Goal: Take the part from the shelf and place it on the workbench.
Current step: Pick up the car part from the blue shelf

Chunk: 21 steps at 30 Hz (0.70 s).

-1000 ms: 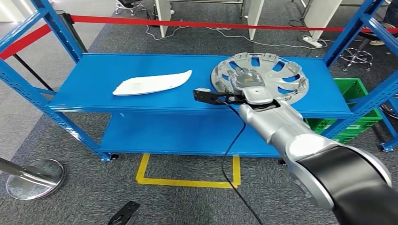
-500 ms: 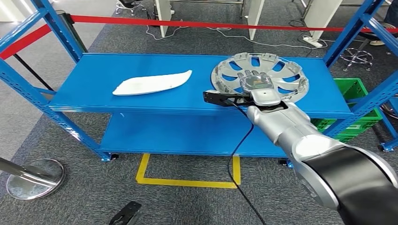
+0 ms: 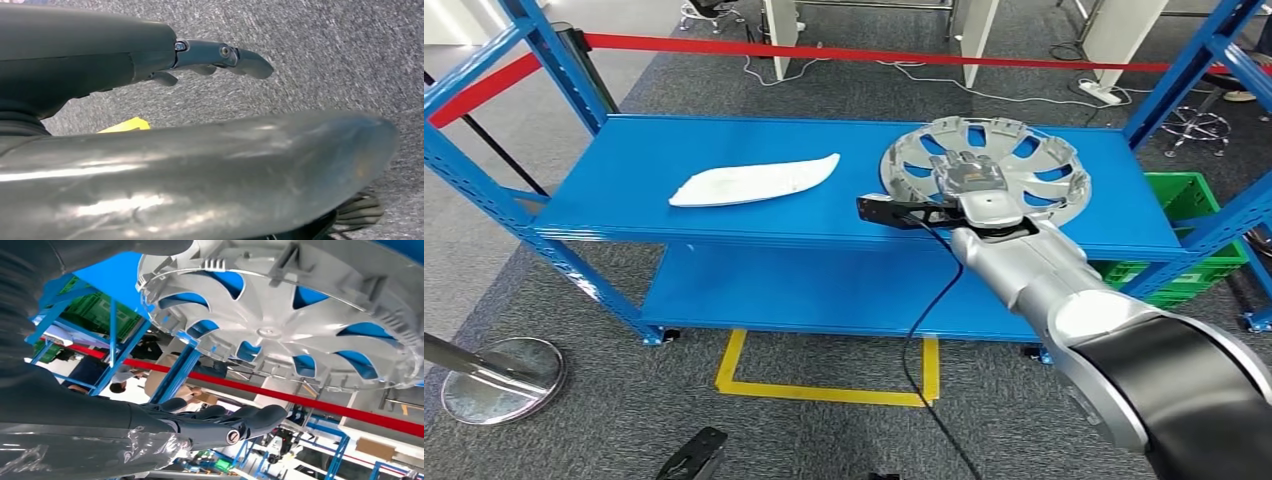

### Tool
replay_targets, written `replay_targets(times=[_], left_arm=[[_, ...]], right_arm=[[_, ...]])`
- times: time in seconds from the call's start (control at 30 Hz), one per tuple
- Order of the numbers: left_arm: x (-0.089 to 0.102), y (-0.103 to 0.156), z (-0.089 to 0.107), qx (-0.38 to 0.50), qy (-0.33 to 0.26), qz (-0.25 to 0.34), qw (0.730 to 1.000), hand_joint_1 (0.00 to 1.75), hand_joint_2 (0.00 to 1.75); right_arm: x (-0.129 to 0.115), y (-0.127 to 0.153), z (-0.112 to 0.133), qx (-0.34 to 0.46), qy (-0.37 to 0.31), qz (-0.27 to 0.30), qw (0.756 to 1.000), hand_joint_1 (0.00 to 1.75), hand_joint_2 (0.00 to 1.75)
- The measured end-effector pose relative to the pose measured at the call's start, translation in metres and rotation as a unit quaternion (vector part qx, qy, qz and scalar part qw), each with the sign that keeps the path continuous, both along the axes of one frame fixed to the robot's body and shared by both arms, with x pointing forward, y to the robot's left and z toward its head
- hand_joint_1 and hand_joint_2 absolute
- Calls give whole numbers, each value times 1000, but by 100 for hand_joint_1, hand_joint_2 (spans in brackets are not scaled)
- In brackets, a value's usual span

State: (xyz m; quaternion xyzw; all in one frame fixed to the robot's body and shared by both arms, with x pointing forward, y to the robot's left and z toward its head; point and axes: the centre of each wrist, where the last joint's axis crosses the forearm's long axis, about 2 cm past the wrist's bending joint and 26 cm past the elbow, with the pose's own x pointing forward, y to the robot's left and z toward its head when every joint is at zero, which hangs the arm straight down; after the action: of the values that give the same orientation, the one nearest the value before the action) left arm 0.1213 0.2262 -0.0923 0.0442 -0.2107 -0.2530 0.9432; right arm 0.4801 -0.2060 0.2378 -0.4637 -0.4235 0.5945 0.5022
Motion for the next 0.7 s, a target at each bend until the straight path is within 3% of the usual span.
replay_targets(times=[0.7], left_arm=[[1, 1, 0, 3, -1, -2, 1000, 0, 0]], right_arm=[[0, -2, -2, -6, 4, 1, 1000, 0, 175]])
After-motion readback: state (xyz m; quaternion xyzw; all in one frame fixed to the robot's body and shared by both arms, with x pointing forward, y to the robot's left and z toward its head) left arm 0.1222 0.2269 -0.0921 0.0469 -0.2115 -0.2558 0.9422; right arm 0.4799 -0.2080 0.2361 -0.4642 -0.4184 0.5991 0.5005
